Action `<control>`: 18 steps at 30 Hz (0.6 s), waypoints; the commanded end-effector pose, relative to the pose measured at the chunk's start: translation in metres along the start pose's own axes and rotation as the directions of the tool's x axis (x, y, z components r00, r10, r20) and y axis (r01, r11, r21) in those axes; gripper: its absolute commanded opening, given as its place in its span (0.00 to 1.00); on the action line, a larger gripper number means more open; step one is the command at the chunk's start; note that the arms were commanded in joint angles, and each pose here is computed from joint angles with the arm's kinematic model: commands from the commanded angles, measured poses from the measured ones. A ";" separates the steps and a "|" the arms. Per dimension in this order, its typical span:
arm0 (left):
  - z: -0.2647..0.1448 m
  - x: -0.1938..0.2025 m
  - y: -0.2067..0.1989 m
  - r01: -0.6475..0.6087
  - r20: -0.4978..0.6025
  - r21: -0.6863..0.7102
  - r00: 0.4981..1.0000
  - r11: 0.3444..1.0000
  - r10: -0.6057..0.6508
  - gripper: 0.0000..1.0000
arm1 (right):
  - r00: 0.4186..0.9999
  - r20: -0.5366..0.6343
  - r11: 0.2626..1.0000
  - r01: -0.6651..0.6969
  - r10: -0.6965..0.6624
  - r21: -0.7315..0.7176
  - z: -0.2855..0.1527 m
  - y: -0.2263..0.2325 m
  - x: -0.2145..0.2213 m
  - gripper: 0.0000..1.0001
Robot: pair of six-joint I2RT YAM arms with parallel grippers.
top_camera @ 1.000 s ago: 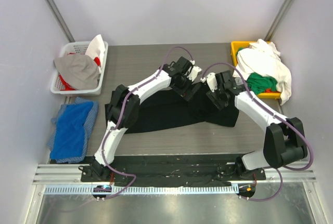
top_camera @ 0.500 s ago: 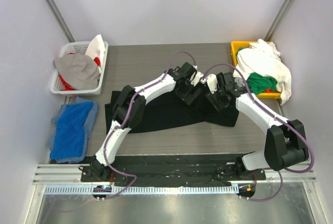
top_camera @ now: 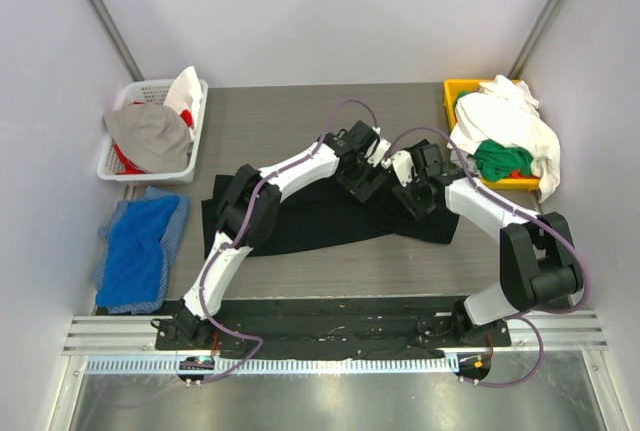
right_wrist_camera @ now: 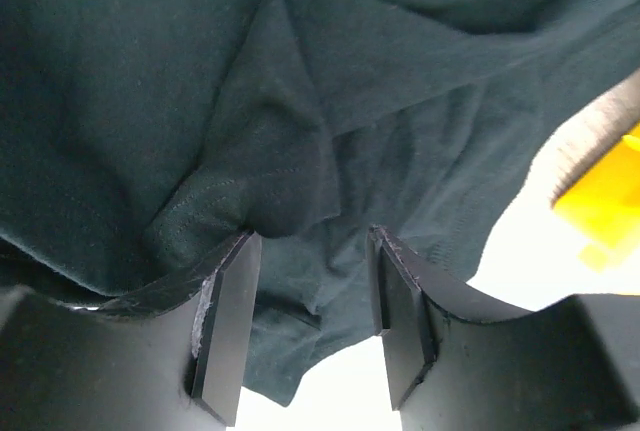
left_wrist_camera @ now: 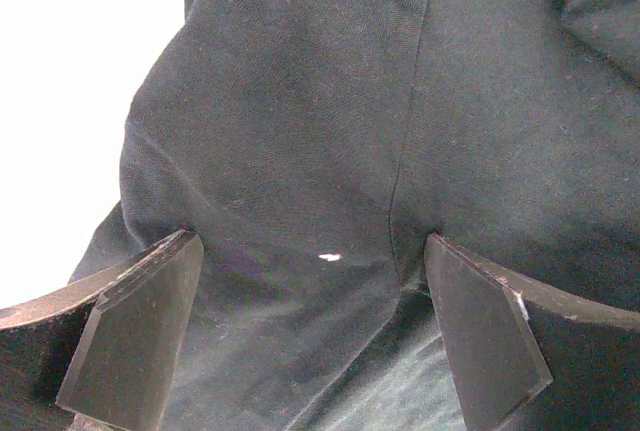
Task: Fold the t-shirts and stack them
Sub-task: Fold the other side of the tshirt into a rectangle
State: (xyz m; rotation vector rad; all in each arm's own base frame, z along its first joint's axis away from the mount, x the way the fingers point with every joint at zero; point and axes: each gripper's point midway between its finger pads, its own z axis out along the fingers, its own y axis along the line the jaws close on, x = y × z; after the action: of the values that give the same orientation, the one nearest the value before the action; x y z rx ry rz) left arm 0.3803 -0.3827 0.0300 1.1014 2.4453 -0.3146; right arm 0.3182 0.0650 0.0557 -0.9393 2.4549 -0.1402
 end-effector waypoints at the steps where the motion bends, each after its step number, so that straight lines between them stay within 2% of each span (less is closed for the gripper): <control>1: -0.004 -0.004 0.001 -0.029 0.018 -0.013 0.999 0.999 0.029 1.00 | 0.999 0.041 1.000 0.023 -0.023 0.004 0.007 -0.002 -0.006 0.53; 6: -0.004 -0.002 0.002 -0.033 0.013 -0.019 0.999 0.999 0.034 0.99 | 0.998 0.052 0.999 0.037 -0.036 -0.015 0.009 0.001 -0.010 0.49; 12: -0.007 -0.001 0.003 -0.042 0.013 -0.026 0.999 0.999 0.043 1.00 | 0.998 0.046 0.998 0.046 -0.045 -0.031 0.015 0.002 -0.011 0.31; 14: -0.007 -0.001 0.003 -0.045 0.013 -0.028 0.999 0.999 0.046 1.00 | 0.998 0.036 0.998 0.047 -0.045 -0.037 0.017 0.003 -0.009 0.22; 15: -0.007 0.000 0.004 -0.044 0.011 -0.030 0.999 0.999 0.044 1.00 | 0.998 0.034 0.998 0.046 -0.045 -0.039 0.018 0.004 -0.009 0.14; 18: -0.008 0.000 0.003 -0.047 0.011 -0.029 0.999 0.998 0.047 1.00 | 0.998 0.025 0.998 0.051 -0.050 -0.044 0.012 0.006 -0.004 0.02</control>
State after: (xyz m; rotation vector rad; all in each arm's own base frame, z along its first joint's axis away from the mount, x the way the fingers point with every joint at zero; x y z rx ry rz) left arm 0.3809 -0.3812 0.0267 1.1260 2.4282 -0.2891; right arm 0.3163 0.0694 0.0332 -1.0236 2.4669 -0.1028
